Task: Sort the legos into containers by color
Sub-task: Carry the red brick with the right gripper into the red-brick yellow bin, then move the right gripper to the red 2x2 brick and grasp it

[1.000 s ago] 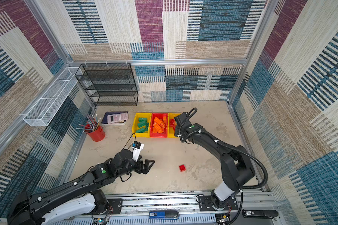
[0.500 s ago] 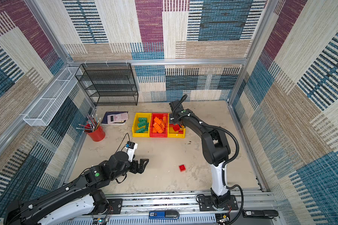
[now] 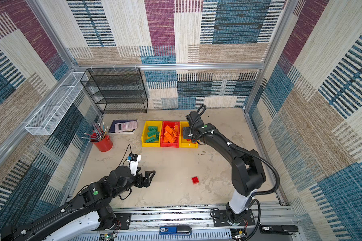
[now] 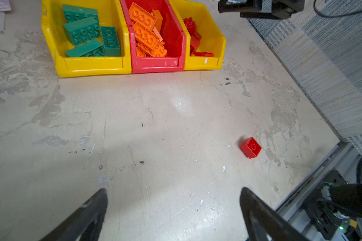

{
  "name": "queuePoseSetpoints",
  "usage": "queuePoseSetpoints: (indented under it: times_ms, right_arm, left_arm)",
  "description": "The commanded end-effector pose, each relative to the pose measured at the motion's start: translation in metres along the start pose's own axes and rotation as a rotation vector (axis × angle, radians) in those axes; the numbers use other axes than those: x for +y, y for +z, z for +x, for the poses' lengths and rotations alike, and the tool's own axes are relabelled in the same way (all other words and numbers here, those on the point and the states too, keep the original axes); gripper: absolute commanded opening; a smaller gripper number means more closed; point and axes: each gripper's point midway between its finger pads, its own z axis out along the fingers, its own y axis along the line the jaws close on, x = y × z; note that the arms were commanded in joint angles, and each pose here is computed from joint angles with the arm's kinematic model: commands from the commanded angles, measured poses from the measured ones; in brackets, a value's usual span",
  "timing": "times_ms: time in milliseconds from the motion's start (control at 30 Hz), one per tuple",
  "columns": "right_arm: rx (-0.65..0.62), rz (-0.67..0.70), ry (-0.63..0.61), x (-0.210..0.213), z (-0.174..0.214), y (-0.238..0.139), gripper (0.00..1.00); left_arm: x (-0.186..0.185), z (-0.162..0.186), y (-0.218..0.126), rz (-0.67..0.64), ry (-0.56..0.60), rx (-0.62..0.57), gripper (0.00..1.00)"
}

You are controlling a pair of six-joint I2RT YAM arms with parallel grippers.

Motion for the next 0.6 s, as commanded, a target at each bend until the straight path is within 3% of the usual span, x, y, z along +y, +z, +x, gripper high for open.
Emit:
queuePoseSetpoints:
  times_ms: [0,300,567]
  right_arm:
    - [0.054,-0.046,0.021,0.006,0.041,-0.015,0.80]
    - [0.226,-0.127,-0.007,0.015,0.170,-0.042,0.72]
    - [0.277,-0.141,0.008,0.014,0.205,-0.042,0.69]
  left_arm:
    - [-0.001,0.012,-0.001,0.032,-0.047,0.029,0.99]
    - [-0.004,0.027,-0.001,0.076,-0.078,0.073,1.00]
    - [-0.006,0.033,-0.001,0.090,-0.093,0.097,1.00]
